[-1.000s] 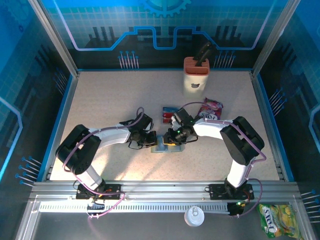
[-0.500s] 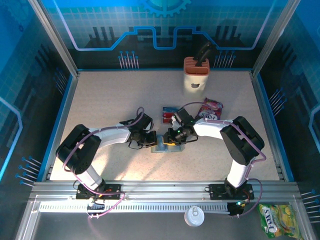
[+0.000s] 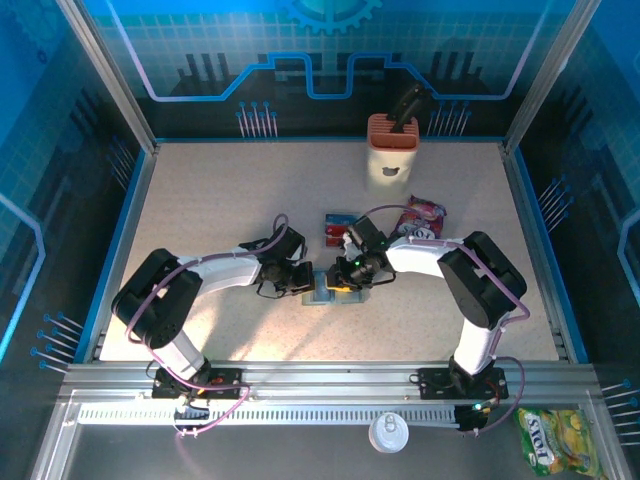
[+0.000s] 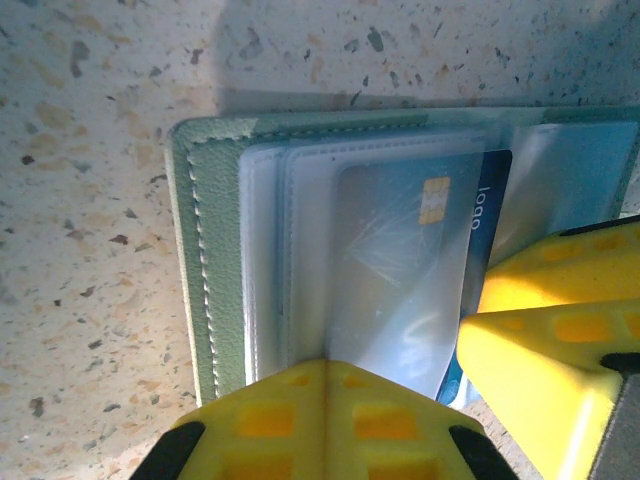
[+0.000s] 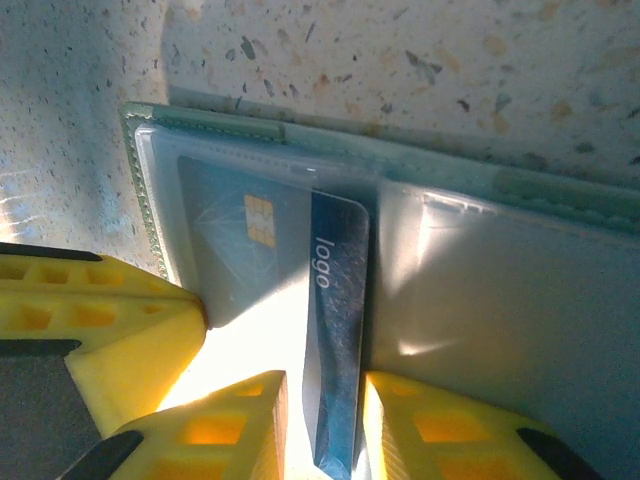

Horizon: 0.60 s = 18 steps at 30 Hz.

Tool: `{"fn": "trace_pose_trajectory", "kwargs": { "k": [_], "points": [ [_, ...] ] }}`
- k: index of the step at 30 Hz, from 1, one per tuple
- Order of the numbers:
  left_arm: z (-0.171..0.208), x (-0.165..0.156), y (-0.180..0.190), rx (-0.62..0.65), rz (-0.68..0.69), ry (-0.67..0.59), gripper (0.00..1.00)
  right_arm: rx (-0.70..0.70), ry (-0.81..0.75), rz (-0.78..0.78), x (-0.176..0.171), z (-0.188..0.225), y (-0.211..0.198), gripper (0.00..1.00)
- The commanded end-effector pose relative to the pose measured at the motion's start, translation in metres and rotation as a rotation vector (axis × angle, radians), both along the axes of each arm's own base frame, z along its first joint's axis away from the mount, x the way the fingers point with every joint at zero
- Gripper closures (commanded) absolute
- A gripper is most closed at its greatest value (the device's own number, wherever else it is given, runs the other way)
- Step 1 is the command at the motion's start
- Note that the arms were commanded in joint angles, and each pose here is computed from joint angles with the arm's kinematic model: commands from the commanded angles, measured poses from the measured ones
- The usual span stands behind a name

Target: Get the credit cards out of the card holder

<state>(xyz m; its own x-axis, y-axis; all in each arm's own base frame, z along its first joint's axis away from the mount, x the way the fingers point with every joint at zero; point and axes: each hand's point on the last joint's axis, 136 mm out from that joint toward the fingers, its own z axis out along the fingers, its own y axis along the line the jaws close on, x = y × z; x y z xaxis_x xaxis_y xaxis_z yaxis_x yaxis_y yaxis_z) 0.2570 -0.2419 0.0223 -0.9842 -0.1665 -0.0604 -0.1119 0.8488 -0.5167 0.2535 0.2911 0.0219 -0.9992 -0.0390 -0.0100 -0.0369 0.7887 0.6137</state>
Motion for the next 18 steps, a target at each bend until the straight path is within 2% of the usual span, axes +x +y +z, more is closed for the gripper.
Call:
{"fn": "trace_pose_trajectory", "kwargs": {
  "k": [1,9,18],
  "points": [
    [-0.013,-0.007,0.014,0.067,0.003,0.042,0.97,-0.013,0.057,-0.004,-0.008,-0.015,-0.005,0.75],
    [-0.014,-0.008,0.014,0.068,0.004,0.047,0.97,0.073,0.028,-0.017,-0.003,0.005,0.004,0.79],
    [-0.013,-0.008,0.014,0.067,0.004,0.046,0.97,0.08,0.018,-0.034,-0.002,0.008,0.0,0.84]
  ]
}}
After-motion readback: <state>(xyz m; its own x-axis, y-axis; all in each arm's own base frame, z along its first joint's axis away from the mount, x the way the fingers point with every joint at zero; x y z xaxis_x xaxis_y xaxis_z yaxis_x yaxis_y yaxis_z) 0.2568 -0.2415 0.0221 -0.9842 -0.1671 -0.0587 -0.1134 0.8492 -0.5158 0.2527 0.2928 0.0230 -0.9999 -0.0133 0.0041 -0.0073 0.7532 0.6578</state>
